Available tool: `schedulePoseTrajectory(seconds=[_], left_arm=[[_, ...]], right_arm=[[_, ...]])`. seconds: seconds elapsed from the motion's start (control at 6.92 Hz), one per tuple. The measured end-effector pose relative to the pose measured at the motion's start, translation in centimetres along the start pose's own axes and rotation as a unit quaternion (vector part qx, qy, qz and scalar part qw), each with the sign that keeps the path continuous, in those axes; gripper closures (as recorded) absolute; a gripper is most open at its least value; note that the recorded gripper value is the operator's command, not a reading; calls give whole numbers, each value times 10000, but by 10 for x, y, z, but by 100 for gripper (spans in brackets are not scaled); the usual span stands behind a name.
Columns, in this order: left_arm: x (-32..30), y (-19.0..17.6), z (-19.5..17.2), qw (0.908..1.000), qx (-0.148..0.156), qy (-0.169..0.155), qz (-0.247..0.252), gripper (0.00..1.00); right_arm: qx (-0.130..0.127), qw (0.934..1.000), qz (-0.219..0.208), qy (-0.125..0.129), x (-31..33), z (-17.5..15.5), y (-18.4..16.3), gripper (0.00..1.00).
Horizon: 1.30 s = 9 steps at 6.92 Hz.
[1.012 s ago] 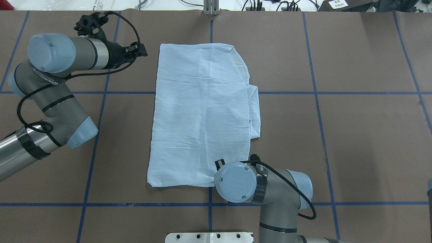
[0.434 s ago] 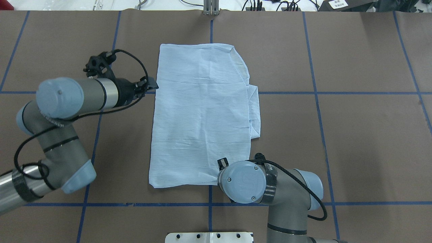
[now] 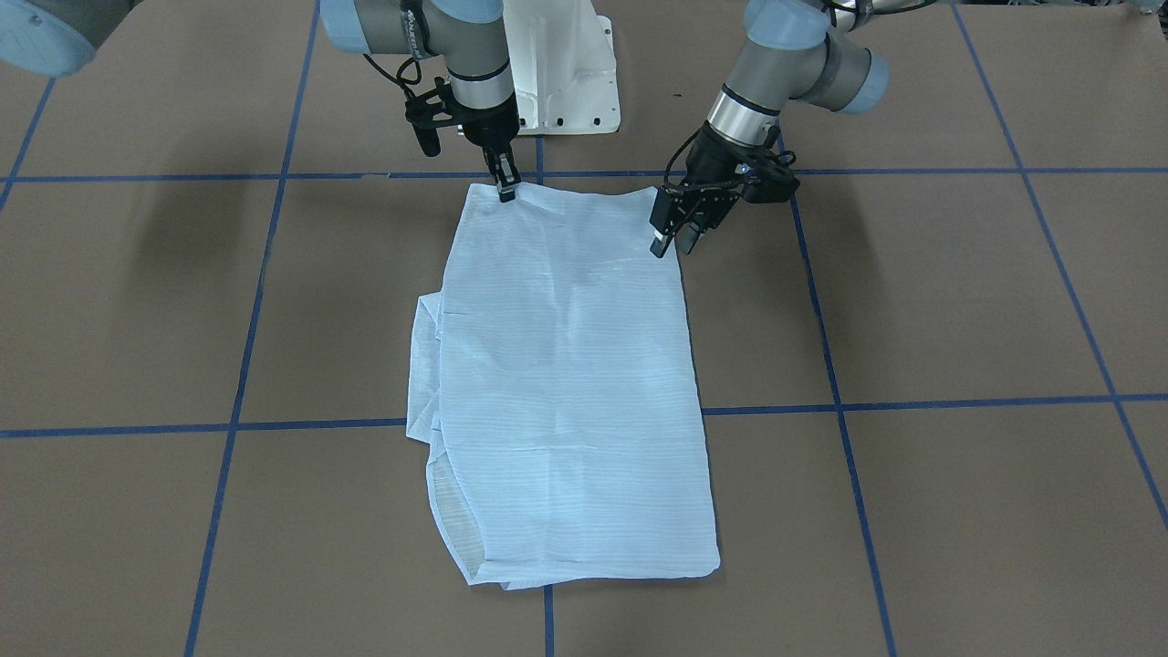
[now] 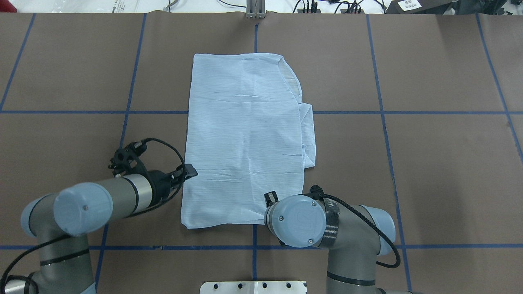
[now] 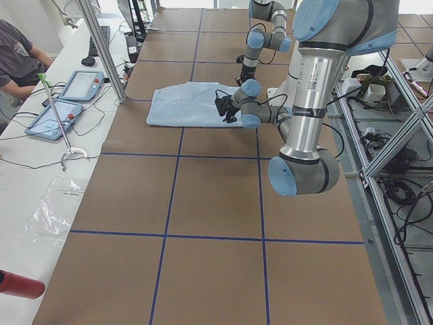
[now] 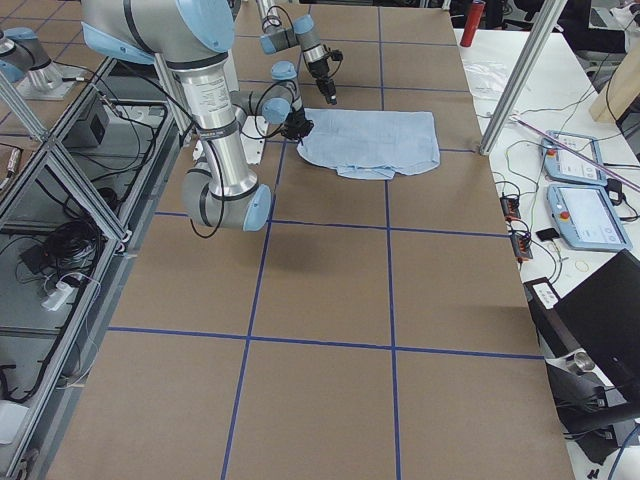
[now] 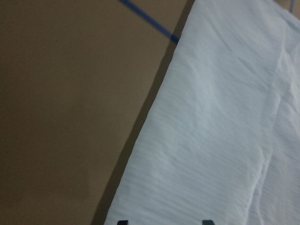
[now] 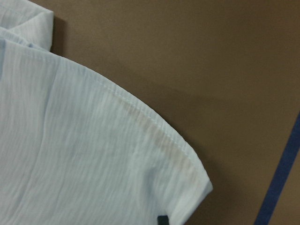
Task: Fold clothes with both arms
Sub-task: 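Lower the left gripper to the shirt corner nearest the robot beside the right gripper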
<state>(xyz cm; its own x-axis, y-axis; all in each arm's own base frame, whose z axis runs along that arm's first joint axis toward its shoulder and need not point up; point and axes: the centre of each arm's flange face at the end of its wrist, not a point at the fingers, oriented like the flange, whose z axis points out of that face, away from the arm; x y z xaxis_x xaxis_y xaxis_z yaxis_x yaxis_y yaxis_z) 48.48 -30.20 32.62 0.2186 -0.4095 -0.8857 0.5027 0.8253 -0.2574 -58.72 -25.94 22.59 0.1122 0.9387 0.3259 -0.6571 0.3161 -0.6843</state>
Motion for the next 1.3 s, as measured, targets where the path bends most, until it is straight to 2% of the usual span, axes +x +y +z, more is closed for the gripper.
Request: schedulePoseTrajectory(seconds=[0.29,0.58,0.72,1.01,1.3], left_arm=[[-19,46,-8,9991,-133,-323,-222,41],[-30,60,-5,9985,-132,-464,-255,41],[-32,62,-4,9984,-128,-500,-248,51],[-34,67,-2,9981,-145,-535,-252,100],[-35,69,-2,9981,-157,-542,-264,100]], right_arm=[[-13,10000,-7,-6,0,-1,1,100],[-14,10000,-20,-6,0,-1,1,100],[-16,10000,-23,-7,0,-2,1,100],[-23,10000,-24,-11,0,-2,1,100],[-22,10000,-24,-10,0,-2,1,100]])
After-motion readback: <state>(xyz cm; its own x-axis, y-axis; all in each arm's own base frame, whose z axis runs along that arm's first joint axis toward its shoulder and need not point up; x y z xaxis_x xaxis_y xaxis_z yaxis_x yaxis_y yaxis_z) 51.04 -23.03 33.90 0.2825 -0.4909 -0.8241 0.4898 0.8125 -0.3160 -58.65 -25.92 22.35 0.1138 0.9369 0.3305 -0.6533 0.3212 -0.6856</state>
